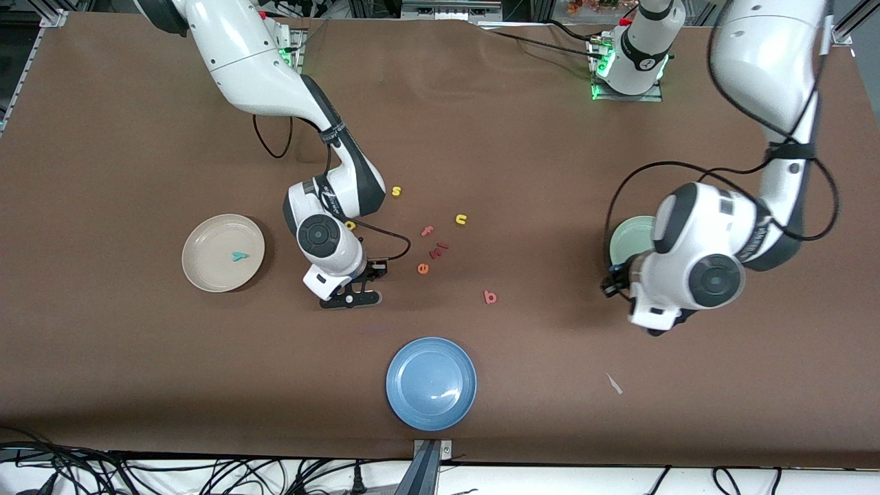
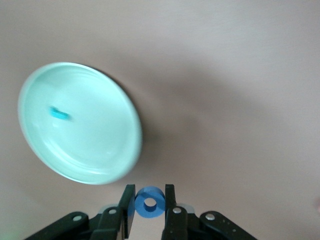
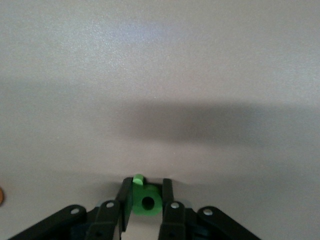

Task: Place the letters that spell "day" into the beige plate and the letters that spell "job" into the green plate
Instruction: 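Drop b on the beige plate while the left gripper drops o on green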

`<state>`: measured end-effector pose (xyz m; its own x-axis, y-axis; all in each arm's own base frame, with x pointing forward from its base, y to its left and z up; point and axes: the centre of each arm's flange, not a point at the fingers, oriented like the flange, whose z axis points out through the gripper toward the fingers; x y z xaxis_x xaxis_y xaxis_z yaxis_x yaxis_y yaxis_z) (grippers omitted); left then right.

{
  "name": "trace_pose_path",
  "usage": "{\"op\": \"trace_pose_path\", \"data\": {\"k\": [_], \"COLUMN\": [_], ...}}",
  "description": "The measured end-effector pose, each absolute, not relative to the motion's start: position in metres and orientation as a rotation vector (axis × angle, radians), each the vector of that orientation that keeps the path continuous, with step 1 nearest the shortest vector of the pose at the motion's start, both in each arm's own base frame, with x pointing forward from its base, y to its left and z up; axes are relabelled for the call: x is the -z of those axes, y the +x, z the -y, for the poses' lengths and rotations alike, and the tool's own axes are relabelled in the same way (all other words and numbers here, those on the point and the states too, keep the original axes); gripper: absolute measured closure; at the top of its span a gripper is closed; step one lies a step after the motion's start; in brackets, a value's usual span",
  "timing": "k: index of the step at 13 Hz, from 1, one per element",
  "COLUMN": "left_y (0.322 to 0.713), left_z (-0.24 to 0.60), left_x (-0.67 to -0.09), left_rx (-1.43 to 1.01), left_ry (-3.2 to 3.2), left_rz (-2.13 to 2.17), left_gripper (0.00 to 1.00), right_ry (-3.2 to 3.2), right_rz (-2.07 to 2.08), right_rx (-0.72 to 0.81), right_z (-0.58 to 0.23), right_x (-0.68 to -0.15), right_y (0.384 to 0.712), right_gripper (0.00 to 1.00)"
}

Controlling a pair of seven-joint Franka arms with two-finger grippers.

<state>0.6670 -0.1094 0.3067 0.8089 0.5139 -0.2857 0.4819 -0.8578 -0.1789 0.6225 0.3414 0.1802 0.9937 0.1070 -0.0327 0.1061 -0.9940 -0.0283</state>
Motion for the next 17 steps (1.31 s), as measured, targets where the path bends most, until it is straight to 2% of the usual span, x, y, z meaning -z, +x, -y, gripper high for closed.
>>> {"op": "trace_pose_path", "data": {"k": [4, 8, 10, 12, 15, 16, 17], "left_y": [0.637, 0.604, 0.599, 0.602, 0.617, 0.624, 0.629], "left_z": [0.025, 0.022, 0.025, 0.027, 0.06, 0.082, 0.108], "left_x": [-0.242, -0.182, -0.177, -0.186, -0.242, -0.265, -0.286], "left_rx": [-0.584, -0.553, -0.562, -0.543, -0.447, -0.404, -0.364], "left_ry": [-2.961, -2.998, -2.998, -3.005, -3.04, -3.049, -3.047], "left_rz": [0.67, 0.638, 0.631, 0.628, 0.677, 0.76, 0.859], "left_gripper": [0.75, 0.75, 0.6, 0.38, 0.08, 0.0, 0.0], "right_ry": [-3.111, -3.124, -3.14, -3.157, -3.182, -3.185, -3.185], "right_rz": [0.158, 0.14, 0.108, 0.113, 0.246, 0.284, 0.313], "right_rx": [-0.054, -0.095, -0.095, -0.105, -0.138, -0.155, -0.173], "right_z": [-0.342, -0.341, -0.324, -0.302, -0.244, -0.219, -0.193], "right_x": [-0.181, -0.209, -0.223, -0.233, -0.248, -0.255, -0.262], "right_y": [0.623, 0.637, 0.646, 0.649, 0.645, 0.641, 0.635], "right_gripper": [0.73, 0.73, 0.73, 0.73, 0.73, 0.73, 0.73]}}
